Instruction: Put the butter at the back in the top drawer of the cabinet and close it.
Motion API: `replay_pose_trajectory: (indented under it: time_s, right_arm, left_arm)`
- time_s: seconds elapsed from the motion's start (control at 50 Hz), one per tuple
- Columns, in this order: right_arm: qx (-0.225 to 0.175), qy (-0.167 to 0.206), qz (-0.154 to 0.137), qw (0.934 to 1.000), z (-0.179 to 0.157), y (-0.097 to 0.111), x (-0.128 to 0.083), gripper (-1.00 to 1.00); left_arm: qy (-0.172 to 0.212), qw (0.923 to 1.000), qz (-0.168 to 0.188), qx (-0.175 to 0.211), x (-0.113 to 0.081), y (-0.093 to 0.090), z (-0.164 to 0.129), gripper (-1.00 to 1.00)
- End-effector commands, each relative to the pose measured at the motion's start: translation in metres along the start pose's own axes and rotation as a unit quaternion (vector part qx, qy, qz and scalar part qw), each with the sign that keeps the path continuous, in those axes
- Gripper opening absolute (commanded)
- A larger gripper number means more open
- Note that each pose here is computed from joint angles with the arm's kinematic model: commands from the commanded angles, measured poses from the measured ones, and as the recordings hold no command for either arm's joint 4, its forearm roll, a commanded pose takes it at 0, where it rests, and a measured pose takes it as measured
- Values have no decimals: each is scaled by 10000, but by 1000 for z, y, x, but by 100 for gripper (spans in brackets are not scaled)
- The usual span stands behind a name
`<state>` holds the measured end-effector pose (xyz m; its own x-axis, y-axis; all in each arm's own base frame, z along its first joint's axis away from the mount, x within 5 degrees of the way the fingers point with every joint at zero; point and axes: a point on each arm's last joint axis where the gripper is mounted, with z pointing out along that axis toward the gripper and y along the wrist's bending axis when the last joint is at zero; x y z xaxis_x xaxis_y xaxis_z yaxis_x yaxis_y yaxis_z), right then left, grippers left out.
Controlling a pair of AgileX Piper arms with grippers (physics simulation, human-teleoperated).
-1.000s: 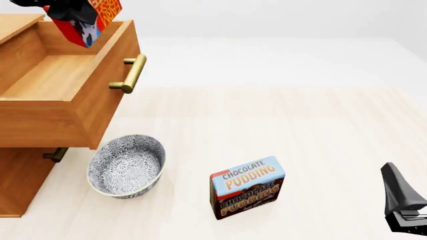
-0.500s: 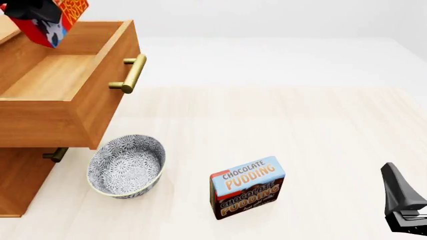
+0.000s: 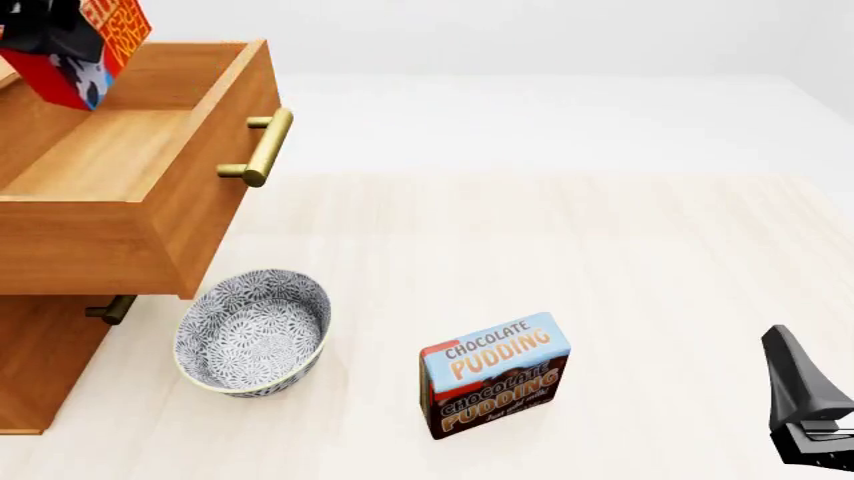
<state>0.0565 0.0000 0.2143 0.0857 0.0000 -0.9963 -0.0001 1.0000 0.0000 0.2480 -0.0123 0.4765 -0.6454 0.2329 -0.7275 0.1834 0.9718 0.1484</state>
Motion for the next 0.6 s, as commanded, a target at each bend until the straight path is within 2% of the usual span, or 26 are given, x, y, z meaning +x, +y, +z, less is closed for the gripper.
replay_pose_trajectory:
  time_s: [0.02, 0.6]
  right_arm:
    - [1, -1, 0, 10000, 0, 0, 0, 100]
    - [0, -1, 0, 10000, 0, 0, 0, 100]
  left_arm:
    - [69, 9999, -43, -70, 1, 5, 12, -100]
    - [339, 9989, -235, -206, 12, 18, 40, -100]
